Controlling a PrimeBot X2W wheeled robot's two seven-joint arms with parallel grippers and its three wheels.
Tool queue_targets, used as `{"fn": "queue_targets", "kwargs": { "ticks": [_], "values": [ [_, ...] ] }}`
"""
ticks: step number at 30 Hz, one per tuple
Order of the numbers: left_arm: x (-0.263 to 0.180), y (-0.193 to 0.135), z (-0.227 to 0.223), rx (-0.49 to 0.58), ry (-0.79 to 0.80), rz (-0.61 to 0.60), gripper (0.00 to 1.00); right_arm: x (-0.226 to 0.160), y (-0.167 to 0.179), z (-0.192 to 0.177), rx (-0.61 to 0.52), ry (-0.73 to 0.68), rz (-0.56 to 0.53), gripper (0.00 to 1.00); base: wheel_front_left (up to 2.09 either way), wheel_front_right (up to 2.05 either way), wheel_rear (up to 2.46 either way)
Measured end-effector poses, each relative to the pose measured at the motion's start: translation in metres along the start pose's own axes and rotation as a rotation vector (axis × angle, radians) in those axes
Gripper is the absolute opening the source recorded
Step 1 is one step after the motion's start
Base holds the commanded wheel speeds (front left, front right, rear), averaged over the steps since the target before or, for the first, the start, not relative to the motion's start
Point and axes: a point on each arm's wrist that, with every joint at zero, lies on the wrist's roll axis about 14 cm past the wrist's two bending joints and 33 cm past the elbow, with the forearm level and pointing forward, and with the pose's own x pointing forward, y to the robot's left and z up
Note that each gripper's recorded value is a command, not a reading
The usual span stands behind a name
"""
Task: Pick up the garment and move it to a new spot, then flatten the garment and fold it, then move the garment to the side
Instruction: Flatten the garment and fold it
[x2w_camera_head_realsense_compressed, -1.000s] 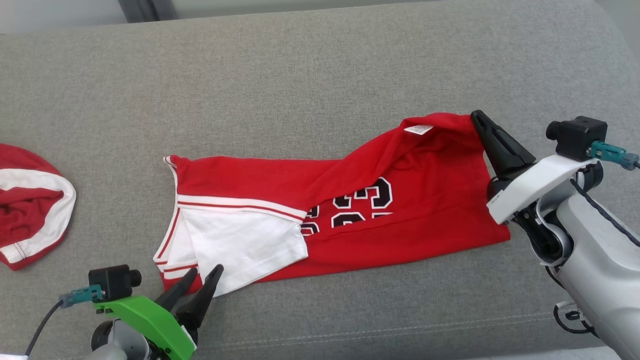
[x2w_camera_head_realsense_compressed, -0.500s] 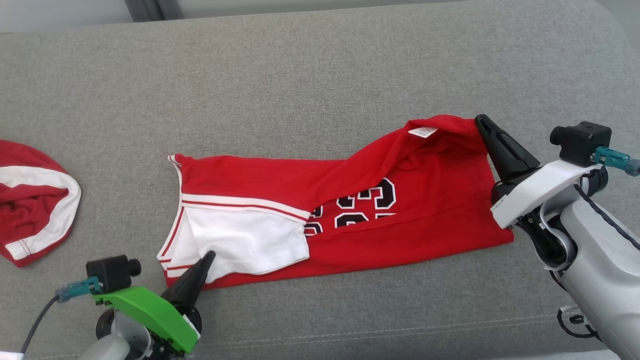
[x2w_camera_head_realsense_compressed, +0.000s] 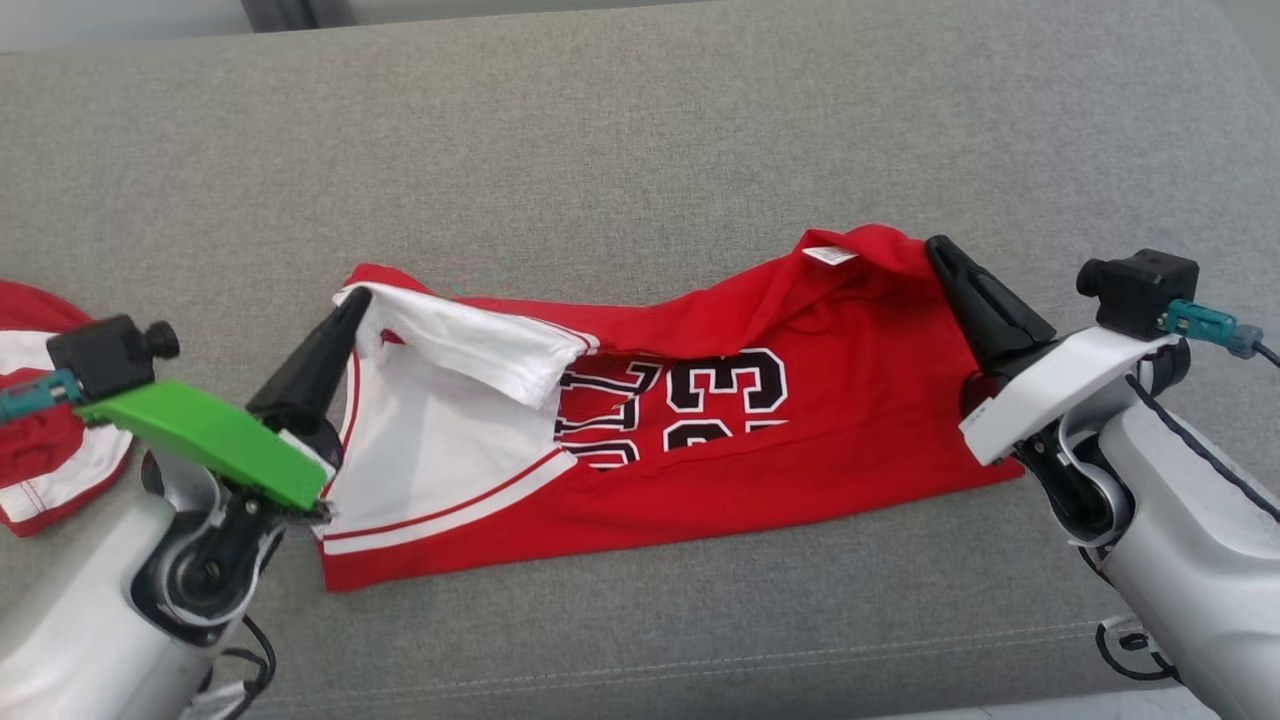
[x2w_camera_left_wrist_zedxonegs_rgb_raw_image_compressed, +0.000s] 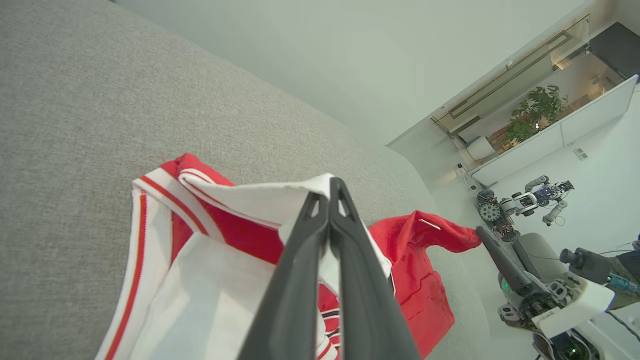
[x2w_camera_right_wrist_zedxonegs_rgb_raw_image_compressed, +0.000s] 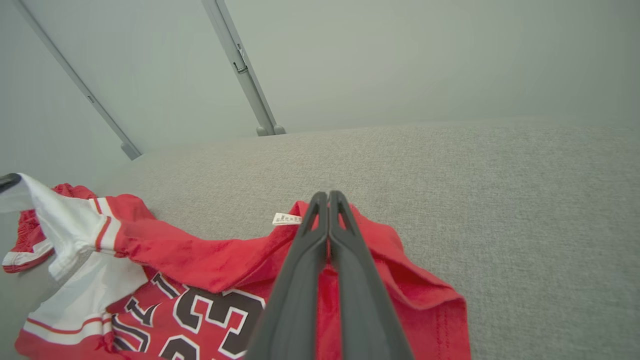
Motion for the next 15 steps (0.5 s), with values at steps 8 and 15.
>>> {"fn": "queue_targets", "kwargs": {
  "ticks": [8,15],
  "values": [
    [0.039,0.025,0.041,-0.08,0.012,0.05,0.0,0.024,-0.014,0.014,-0.013,-0.023,-0.013,0.0,0.0,0.0,0.0],
    [0.069,0.056,0.075,-0.047,0.027,0.128,0.0,0.056,-0.025,0.029,0.007,-0.061,-0.023,0.0,0.0,0.0,0.0]
  ]
}}
